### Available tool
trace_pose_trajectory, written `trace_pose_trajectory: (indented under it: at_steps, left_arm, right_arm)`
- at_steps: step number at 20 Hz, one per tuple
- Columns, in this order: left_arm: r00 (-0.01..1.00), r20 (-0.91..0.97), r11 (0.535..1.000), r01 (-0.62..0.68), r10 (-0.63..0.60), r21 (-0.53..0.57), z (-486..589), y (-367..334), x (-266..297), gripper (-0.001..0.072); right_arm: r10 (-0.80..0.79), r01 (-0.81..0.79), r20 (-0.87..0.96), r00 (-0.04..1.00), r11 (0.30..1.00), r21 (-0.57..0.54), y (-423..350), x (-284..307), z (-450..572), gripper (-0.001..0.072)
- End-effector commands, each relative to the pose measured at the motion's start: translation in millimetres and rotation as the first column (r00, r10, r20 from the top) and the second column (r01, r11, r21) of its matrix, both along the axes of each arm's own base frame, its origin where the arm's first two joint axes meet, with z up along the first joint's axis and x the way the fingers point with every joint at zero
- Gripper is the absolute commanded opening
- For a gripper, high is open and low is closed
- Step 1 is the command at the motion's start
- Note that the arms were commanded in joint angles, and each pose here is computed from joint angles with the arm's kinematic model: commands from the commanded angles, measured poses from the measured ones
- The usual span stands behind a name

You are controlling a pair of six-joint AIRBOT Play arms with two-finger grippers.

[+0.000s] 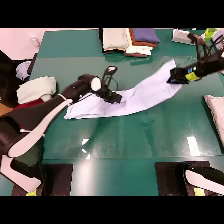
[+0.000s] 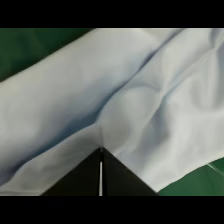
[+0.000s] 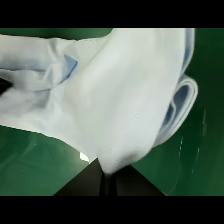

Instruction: Fold the shirts.

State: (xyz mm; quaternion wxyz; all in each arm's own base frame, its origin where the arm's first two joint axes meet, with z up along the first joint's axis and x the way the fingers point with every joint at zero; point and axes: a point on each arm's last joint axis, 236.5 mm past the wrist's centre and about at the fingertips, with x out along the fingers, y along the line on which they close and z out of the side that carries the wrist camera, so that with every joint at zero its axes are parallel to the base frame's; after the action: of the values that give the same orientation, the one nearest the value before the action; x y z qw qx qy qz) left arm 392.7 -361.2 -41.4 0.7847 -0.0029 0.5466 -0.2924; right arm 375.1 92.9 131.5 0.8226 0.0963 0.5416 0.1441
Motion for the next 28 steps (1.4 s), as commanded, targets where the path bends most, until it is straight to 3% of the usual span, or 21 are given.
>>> trace_pose_trajectory:
  at_steps: [1,12,16,19,22,26,27,28]
  left_arm:
    - [0.999,-0.024,0.999,0.034,-0.034,-0.023,-17,-28,-3,0.0024]
    - [0.999,0.018,0.998,-0.036,0.037,-0.046,21,6,24,0.0024]
    - [0.964,0.227,0.99,-0.138,0.139,-0.023,117,92,65,0.0024]
    - [0.881,0.412,0.961,-0.272,0.233,0.04,194,188,80,0.0024]
    - [0.78,0.532,0.905,-0.421,0.329,0.058,257,276,69,0.0025]
    - [0.71,0.574,0.854,-0.519,0.409,0.033,295,331,43,0.0025]
    - [0.707,0.573,0.85,-0.526,0.414,0.034,298,335,39,0.0025]
    - [0.708,0.568,0.846,-0.532,0.42,0.038,298,338,36,0.0025]
  right_arm:
    - [0.067,-0.074,0.092,0.994,0.995,0.074,43,0,50,0.0018]
    - [0.22,-0.239,0.156,0.963,0.965,0.112,134,10,84,0.0018]
    - [0.25,-0.274,0.172,0.953,0.952,0.137,165,5,83,0.0018]
    - [0.307,-0.336,0.181,0.934,0.929,0.158,212,-1,71,0.0018]
    - [0.367,-0.408,0.216,0.905,0.894,0.186,281,-4,45,0.0019]
    - [0.447,-0.504,0.248,0.859,0.825,0.256,384,-21,-10,0.0024]
    - [0.476,-0.54,0.274,0.835,0.806,0.245,406,-22,-22,0.0032]
    - [0.511,-0.577,0.292,0.808,0.786,0.223,425,-24,-35,0.0195]
